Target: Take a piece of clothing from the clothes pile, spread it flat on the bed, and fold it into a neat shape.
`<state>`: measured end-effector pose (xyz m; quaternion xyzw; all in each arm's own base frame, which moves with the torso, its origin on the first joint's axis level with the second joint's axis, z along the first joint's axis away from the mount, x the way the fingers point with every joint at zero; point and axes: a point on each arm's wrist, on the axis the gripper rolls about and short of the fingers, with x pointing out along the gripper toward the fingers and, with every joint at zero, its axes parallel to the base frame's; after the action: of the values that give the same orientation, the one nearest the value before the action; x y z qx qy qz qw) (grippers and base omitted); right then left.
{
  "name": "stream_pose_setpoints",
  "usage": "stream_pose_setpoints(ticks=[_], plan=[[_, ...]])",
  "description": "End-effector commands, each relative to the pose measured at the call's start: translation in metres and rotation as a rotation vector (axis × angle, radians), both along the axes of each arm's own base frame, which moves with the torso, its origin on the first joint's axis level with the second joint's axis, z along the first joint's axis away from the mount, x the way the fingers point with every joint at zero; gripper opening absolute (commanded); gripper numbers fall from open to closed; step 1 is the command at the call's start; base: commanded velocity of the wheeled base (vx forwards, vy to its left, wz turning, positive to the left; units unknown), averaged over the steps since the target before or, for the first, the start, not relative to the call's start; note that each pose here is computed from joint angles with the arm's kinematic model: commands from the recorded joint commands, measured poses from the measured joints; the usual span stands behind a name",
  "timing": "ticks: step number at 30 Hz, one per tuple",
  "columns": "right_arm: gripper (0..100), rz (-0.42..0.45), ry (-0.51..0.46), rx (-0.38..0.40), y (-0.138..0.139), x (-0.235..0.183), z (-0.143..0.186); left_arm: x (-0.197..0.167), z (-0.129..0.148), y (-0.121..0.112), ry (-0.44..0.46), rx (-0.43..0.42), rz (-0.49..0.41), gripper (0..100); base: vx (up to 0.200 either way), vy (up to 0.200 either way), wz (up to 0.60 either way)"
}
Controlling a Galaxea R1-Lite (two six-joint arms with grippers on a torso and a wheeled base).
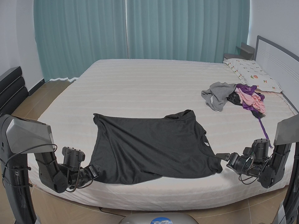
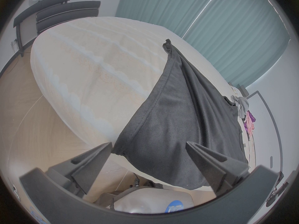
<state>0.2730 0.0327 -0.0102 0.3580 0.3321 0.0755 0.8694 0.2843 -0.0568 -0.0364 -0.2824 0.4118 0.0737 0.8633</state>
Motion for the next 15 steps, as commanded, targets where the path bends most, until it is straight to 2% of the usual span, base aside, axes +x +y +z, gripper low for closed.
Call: stream_pose_setpoints(ticks=[1, 5, 9, 11, 15], plan=[[100, 0.002, 0.000, 0.000, 0.000, 0.000, 0.000, 0.000, -0.003, 0.000, 0.010, 0.002, 0.002, 0, 0.000, 0.000, 0.00], [100, 0.002, 0.003, 0.000, 0.000, -0.001, 0.000, -0.002, -0.003, 0.001, 0.011, 0.004, 0.007, 0, 0.000, 0.000, 0.00], [100, 0.000, 0.000, 0.000, 0.000, -0.001, 0.001, -0.012, -0.004, 0.004, 0.034, 0.009, 0.059, 0, 0.000, 0.000, 0.00], [100, 0.002, 0.000, 0.000, 0.000, -0.001, 0.001, -0.017, 0.000, 0.006, 0.037, 0.012, 0.090, 0, 0.000, 0.000, 0.00], [100, 0.005, 0.020, -0.002, 0.000, -0.005, -0.002, -0.034, 0.010, 0.011, 0.048, 0.020, 0.097, 0, 0.000, 0.000, 0.00]])
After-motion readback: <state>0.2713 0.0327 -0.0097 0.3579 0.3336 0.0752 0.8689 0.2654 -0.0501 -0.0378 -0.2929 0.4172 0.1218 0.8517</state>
